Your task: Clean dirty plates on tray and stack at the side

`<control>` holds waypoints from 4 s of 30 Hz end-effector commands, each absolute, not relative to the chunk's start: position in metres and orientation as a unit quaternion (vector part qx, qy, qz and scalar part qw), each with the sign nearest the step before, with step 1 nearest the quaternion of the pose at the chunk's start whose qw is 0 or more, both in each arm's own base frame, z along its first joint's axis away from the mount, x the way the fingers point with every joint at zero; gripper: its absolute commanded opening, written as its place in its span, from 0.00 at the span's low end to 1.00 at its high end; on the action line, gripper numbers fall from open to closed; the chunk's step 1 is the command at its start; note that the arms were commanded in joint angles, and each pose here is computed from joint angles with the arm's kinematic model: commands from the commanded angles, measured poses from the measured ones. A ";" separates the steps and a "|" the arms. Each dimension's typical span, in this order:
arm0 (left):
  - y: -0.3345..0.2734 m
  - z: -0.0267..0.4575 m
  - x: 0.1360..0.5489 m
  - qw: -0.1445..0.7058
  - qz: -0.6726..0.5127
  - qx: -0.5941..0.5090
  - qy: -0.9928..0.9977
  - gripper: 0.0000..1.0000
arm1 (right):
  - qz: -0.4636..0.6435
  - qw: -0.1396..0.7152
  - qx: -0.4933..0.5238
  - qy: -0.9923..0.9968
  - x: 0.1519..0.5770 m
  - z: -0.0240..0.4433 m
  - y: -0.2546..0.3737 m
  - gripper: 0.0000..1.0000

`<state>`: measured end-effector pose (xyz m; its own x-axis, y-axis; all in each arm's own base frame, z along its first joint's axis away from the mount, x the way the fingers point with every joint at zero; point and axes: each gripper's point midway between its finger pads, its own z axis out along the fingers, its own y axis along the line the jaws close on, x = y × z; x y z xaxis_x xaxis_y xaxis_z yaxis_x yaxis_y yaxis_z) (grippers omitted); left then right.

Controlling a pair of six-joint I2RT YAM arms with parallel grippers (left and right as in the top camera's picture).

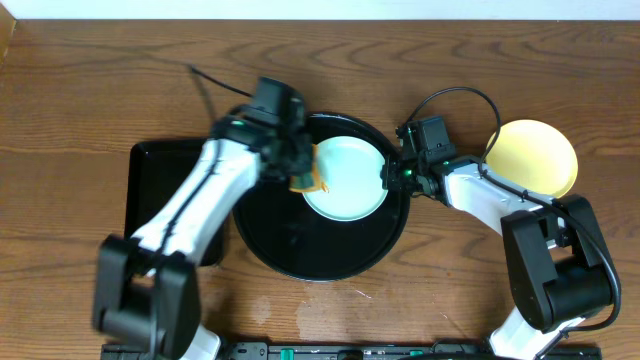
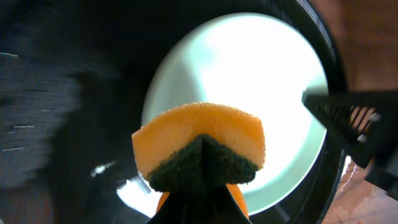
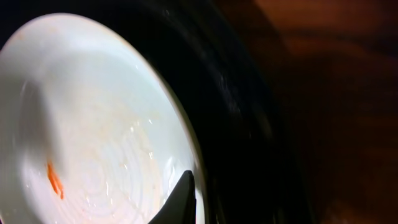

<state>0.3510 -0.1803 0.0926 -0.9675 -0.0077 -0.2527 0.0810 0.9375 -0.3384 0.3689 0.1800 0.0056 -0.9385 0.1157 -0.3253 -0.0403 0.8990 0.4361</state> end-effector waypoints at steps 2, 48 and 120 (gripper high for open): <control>-0.206 0.054 0.337 0.071 -0.173 0.002 0.982 0.07 | 0.229 0.201 -0.068 0.950 0.380 0.010 0.179 0.18; -0.206 -0.026 0.328 0.004 -0.139 0.043 0.989 0.07 | 0.448 0.146 -0.138 0.871 0.353 0.049 0.240 0.01; -0.117 -0.019 0.355 0.065 0.073 -0.037 0.995 0.07 | 0.137 0.219 0.080 0.963 0.383 -0.002 0.188 0.01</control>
<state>0.3713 -0.1551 0.0045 -0.9785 -0.0312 -0.2040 -0.0304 0.9995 -0.0070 0.3785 0.2171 0.0130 -0.9067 0.1434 -0.3966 -0.0264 0.9192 0.3928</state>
